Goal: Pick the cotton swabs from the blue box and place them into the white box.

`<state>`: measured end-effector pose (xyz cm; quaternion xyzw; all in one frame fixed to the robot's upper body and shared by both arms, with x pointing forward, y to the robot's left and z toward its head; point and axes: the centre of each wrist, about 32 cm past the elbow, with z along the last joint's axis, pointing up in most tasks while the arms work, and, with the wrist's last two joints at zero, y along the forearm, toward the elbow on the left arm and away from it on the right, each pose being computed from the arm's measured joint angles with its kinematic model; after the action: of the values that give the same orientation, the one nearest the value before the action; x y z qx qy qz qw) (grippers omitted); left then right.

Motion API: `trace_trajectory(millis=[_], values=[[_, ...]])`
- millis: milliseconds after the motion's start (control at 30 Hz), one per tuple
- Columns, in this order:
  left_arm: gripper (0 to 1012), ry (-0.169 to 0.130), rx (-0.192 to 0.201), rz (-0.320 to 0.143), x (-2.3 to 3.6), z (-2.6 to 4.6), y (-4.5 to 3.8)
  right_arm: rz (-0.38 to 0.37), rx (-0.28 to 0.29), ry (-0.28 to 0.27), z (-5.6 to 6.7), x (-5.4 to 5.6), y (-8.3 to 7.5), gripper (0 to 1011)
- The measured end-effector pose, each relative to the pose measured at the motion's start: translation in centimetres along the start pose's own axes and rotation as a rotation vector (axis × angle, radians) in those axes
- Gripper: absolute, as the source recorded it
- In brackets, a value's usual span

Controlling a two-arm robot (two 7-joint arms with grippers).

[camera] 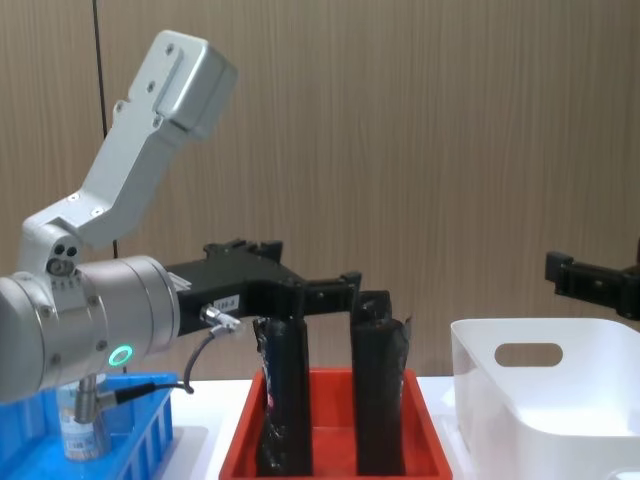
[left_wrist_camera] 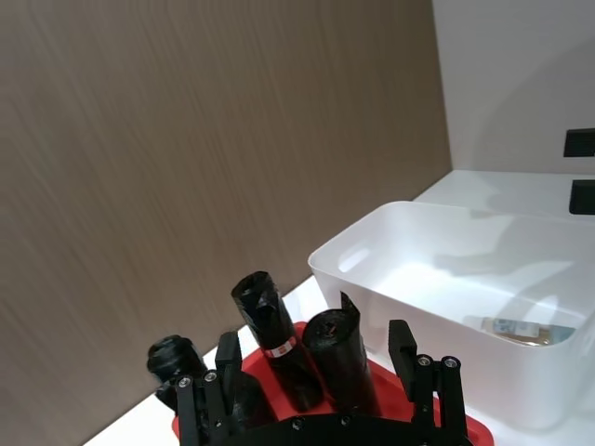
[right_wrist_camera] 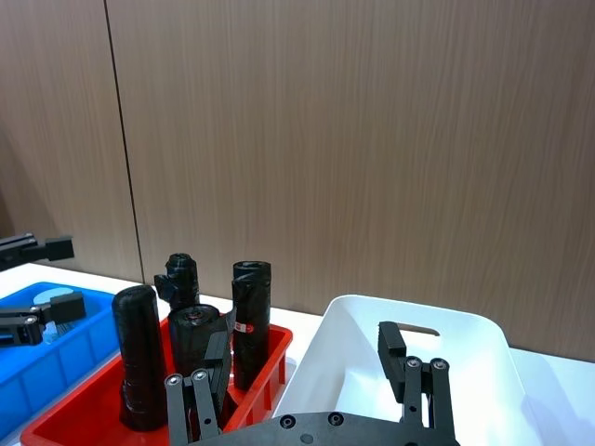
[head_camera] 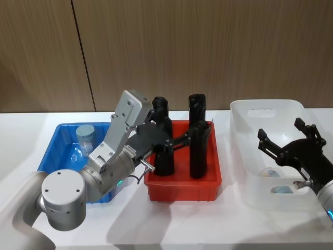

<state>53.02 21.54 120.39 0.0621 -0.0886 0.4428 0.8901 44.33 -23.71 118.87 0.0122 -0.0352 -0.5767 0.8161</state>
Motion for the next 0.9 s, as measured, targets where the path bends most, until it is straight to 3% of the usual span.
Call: trace_trajectory(millis=[567, 900], values=[[1003, -0.033, -0.055, 0.170, -2.88, 0.56, 1.62, 0.000, 0.000, 0.000, 0.0, 0.0, 0.0, 1001], [1003, -0.038, -0.071, 0.213, -3.59, 0.76, 2.05, 0.000, 0.000, 0.000, 0.0, 0.0, 0.0, 1001]])
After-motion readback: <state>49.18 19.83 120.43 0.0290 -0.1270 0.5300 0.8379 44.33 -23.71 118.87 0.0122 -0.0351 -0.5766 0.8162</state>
